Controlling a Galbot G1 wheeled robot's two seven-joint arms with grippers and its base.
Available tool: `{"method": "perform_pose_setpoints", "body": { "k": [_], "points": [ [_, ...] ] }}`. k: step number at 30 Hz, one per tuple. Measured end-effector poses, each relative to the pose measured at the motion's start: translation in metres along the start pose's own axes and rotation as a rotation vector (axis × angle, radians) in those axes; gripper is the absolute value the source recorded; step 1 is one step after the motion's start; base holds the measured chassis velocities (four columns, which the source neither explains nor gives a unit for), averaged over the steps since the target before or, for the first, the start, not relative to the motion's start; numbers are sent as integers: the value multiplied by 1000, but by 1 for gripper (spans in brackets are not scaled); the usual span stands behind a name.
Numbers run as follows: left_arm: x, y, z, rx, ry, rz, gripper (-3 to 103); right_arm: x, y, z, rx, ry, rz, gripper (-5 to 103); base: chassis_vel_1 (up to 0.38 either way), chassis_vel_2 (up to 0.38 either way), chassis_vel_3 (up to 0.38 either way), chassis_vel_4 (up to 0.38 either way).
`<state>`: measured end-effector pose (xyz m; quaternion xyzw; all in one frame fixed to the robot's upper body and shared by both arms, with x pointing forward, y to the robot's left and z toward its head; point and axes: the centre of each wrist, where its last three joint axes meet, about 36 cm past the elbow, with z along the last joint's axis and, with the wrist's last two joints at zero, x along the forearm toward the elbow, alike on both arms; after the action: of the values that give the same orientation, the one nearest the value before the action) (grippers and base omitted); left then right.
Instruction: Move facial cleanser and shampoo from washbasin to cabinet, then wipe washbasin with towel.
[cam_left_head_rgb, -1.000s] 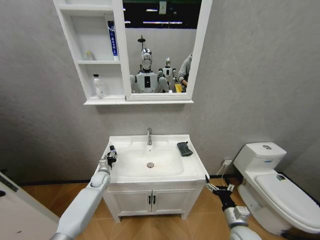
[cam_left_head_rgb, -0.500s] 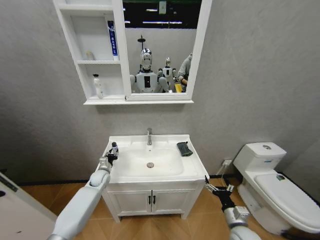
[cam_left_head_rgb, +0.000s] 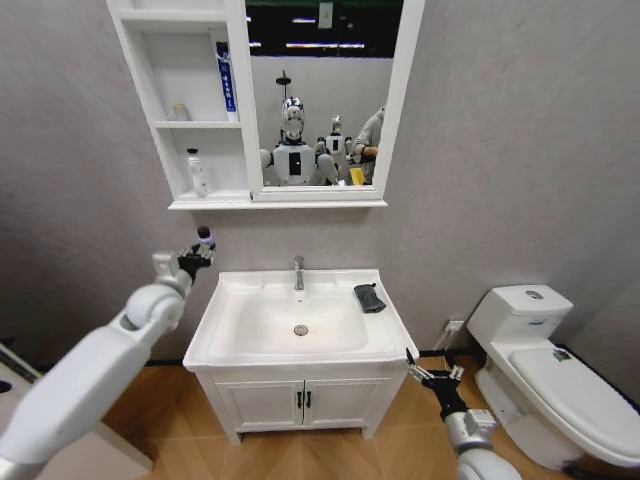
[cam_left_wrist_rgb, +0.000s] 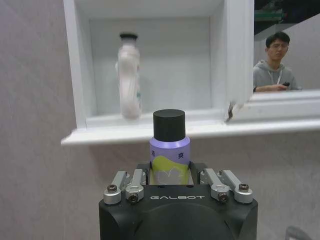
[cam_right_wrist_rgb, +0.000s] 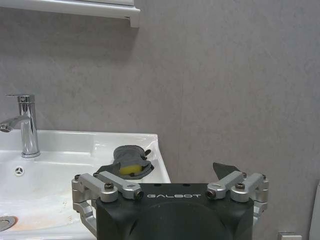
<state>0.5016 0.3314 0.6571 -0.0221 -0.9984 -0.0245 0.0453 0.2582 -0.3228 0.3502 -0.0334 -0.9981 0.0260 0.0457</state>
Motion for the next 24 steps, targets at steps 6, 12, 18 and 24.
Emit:
{"method": "perform_pose_setpoints", "body": {
  "k": [6,12,18,24],
  "points": [
    [-4,11,-101,-40,1,22,42,-2,2,-4,-2,-12,-4,100,0,0,0,0],
    [-27,12,-152,-78,42,24,42,-5,2,-8,-1,-24,-7,100,0,0,0,0],
    [-54,-13,-169,-76,125,63,42,-6,-2,-10,1,-30,-2,100,0,0,0,0],
    [-75,-24,-172,-83,143,59,42,-8,-3,-10,-3,-33,0,100,0,0,0,0]
  ]
}}
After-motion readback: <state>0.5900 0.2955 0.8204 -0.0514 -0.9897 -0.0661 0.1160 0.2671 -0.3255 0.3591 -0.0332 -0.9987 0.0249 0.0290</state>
